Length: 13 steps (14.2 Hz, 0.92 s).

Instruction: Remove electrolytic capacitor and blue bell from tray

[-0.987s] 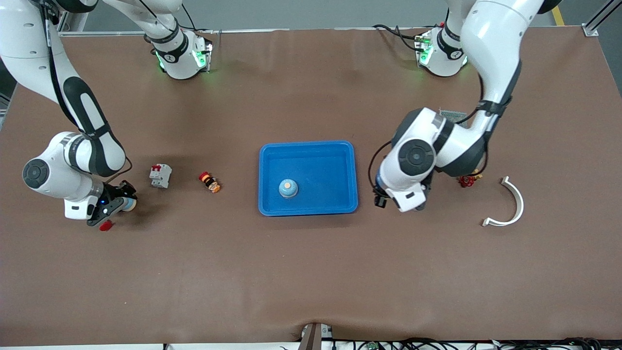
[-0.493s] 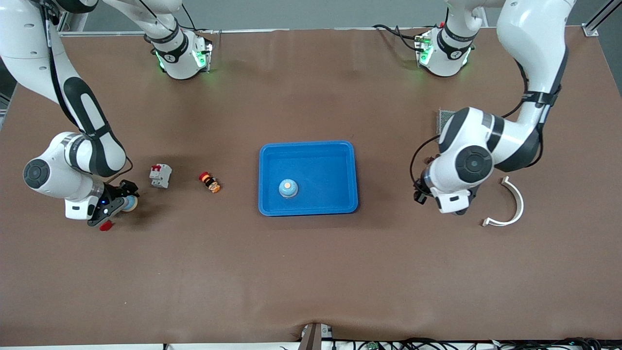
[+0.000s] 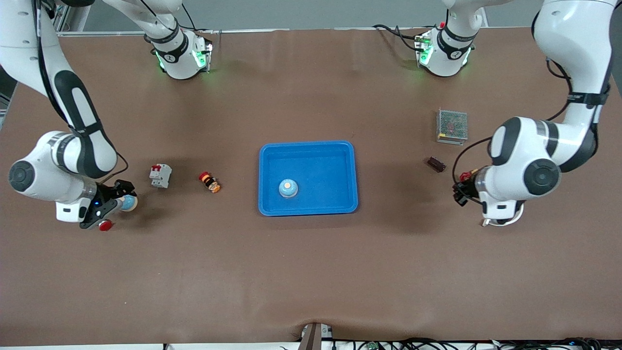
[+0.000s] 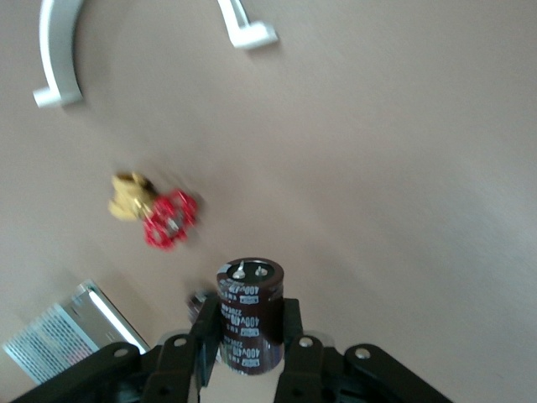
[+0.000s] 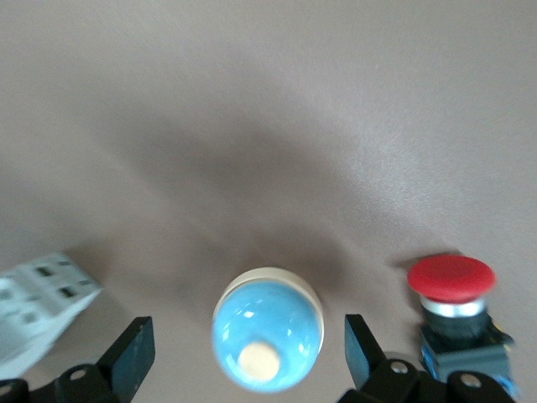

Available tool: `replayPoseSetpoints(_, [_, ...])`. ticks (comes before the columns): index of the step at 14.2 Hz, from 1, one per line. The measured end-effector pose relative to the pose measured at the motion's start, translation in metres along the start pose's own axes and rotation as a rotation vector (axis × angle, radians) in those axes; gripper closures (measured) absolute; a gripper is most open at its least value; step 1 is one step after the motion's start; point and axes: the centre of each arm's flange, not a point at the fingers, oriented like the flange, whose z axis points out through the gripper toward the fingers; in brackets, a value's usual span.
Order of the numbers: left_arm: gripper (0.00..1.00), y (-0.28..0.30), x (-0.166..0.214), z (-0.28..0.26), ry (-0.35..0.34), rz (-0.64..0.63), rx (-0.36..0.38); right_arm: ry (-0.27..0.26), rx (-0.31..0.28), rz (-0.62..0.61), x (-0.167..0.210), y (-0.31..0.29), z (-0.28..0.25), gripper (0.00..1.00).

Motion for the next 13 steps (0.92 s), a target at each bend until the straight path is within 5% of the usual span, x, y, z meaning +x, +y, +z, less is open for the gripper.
replayPoseSetpoints(4, [0.66, -0.021, 0.039, 0.03, 0.076, 0.044, 0.039, -0.017, 0.028, 0.11, 0.026, -0.025, -0.072, 0.0])
replayPoseSetpoints(13, [0.66, -0.042, 0.075, 0.083, 0.062, 0.103, -0.007, -0.023, 0.01, 0.466, 0.102, -0.147, -0.177, 0.0])
